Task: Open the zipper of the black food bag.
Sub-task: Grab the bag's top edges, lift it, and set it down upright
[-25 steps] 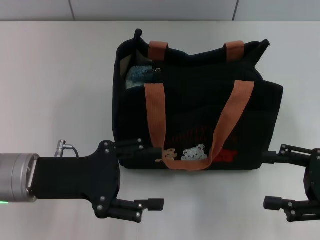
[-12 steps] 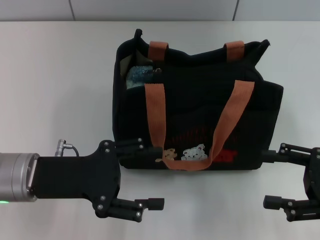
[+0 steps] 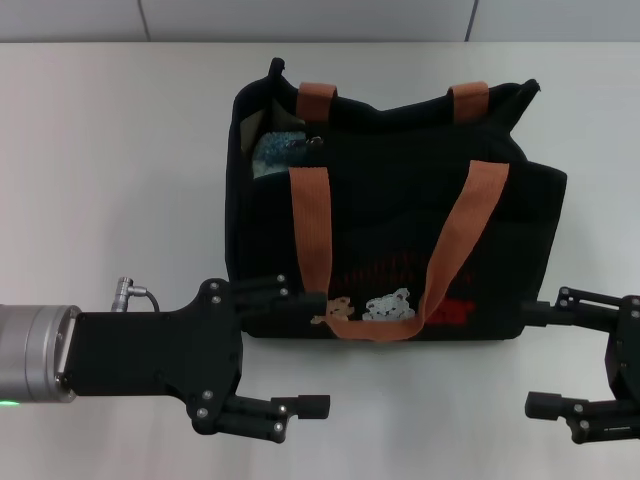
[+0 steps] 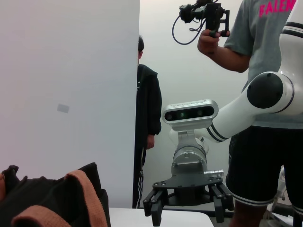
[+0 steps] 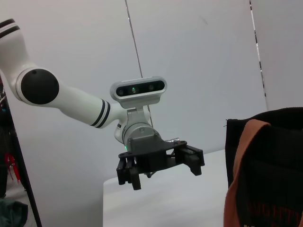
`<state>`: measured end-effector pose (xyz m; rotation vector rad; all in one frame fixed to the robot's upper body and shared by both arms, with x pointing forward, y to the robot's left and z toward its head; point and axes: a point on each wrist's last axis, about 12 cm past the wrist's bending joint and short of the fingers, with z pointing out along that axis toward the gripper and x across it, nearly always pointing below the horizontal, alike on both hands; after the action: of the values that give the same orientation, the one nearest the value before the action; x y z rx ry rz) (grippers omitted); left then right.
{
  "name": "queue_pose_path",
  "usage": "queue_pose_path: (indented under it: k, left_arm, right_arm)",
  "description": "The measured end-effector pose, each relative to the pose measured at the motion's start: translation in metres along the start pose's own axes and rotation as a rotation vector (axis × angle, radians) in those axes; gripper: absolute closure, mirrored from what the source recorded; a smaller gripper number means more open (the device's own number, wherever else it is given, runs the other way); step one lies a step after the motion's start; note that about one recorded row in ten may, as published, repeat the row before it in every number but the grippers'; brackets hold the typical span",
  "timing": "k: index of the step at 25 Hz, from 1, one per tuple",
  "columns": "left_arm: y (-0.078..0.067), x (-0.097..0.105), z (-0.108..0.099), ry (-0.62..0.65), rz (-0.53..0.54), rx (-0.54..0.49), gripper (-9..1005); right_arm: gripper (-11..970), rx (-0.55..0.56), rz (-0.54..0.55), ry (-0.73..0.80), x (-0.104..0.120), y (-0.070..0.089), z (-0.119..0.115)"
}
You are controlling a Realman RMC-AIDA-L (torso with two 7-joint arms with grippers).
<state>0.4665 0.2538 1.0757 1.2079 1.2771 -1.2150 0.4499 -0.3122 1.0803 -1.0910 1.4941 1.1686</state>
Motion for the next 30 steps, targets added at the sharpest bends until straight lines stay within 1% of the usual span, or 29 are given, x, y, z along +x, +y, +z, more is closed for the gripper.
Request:
queue_pose_path:
  k: [7,8,9,12,13,17,21,23,30]
  left_arm:
    - [0.001,-0.001,-0.002,-0.014,0.015,-0.020,154]
    - [0.001,-0.002,-0.004,-0.025,0.024,-0.034,154]
    - [-0.001,-0.003,-0.010,-0.057,0.053,-0.078,154]
    - [-0.005,-0.003,-0.018,-0.103,0.090,-0.138,154]
    - [-0.009,-0.004,-0.025,-0.138,0.108,-0.176,154]
    - [-0.012,-0.004,-0.027,-0.147,0.108,-0.180,154]
    - [-0.010,0.000,-0.021,-0.098,0.075,-0.127,154]
    - [-0.009,0.001,-0.019,-0.080,0.067,-0.117,154]
    - [-0.010,0.003,-0.018,-0.083,0.063,-0.127,154]
  right_arm:
    - [120,0.007,-0.005,-0.005,-0.001,-0.001,0.000]
    - [120,0.011,-0.011,-0.009,-0.001,-0.001,0.000]
    - [120,0.011,-0.011,-0.009,-0.001,-0.001,0.000]
    - [120,0.019,-0.012,-0.014,0.000,-0.001,0.000]
    - [120,0.022,-0.011,-0.015,0.000,0.000,-0.001]
    - [119,0.023,-0.011,-0.015,0.000,0.000,-0.001]
    - [119,0.022,-0.014,-0.015,-0.001,-0.001,0.000]
    - [119,0.021,-0.014,-0.015,-0.001,-0.001,0.000]
    - [120,0.022,-0.014,-0.015,0.000,-0.001,-0.001]
